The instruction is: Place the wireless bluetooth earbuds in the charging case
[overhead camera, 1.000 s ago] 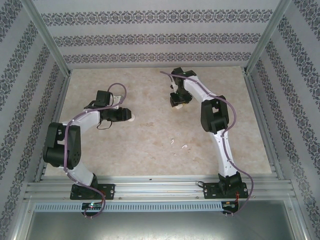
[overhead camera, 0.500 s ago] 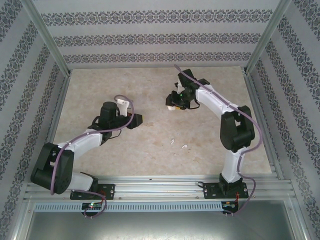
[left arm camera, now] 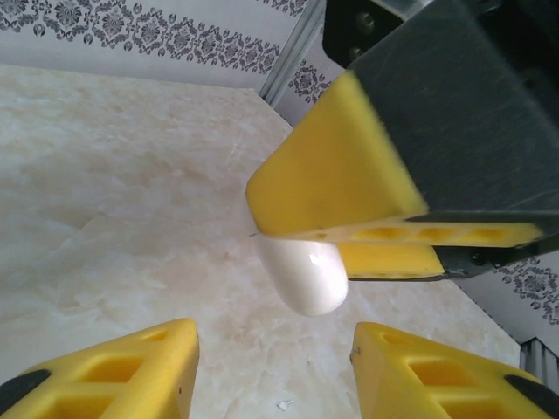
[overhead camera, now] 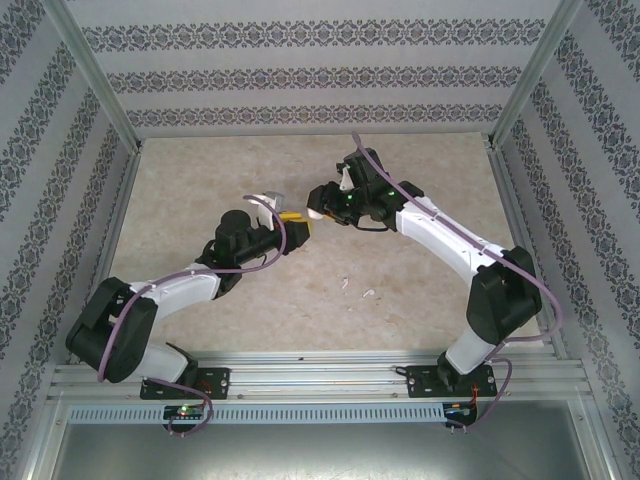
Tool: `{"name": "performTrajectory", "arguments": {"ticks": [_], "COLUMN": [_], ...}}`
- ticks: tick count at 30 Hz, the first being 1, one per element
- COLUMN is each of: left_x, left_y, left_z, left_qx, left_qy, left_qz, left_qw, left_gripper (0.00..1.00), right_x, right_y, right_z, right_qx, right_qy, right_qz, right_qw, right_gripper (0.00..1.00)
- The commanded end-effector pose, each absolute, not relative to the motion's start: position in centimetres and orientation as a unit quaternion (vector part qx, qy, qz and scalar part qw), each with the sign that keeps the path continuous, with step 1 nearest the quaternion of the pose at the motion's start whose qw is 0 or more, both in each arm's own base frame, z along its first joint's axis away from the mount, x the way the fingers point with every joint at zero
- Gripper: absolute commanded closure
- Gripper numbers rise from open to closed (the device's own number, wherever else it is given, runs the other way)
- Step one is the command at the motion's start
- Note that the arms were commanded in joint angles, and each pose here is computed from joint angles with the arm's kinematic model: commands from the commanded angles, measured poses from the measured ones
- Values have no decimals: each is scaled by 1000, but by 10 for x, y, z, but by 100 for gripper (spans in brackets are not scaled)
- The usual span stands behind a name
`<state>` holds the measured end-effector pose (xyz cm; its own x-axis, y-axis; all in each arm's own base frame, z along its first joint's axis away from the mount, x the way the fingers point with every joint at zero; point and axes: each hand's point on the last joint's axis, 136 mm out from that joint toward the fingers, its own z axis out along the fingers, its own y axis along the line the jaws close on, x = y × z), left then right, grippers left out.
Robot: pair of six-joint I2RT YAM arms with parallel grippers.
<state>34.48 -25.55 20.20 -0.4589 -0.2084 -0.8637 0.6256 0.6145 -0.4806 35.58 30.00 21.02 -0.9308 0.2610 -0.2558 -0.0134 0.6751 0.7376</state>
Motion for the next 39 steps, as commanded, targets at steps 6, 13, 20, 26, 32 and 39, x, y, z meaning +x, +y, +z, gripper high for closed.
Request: {"name": "performTrajectory", "arguments": {"ticks": [6,13,20,26,32,39], "left_x": [349,358,363,362,363,367], "left_y": [-268,-273,-275,-276,-277,-279], "left_z": [224,230,236,240,244,247], "left_qx": [133,118,112,116,114,109], "left_qy": [709,695,685,677,670,662], "left_qz": [-450,-467,-477,-483,-487,-497], "left_qw": [527,533,539,543,548,551], "left_gripper": [58,62,62,61,65,90], "right_x": [351,347,345,345,343,339], "right_y": [306,308,308,309,311,313], "right_z": [227,226,226,225,227,236], "right_qx": [76,78,80,80,80,79], "right_qy": [886,885,882,882,878,871], "right_qz": [415,420,425,428,439,452], "right_qw": [191,188,187,182,173,172], "right_gripper": [62,62,62,62,62,61]}}
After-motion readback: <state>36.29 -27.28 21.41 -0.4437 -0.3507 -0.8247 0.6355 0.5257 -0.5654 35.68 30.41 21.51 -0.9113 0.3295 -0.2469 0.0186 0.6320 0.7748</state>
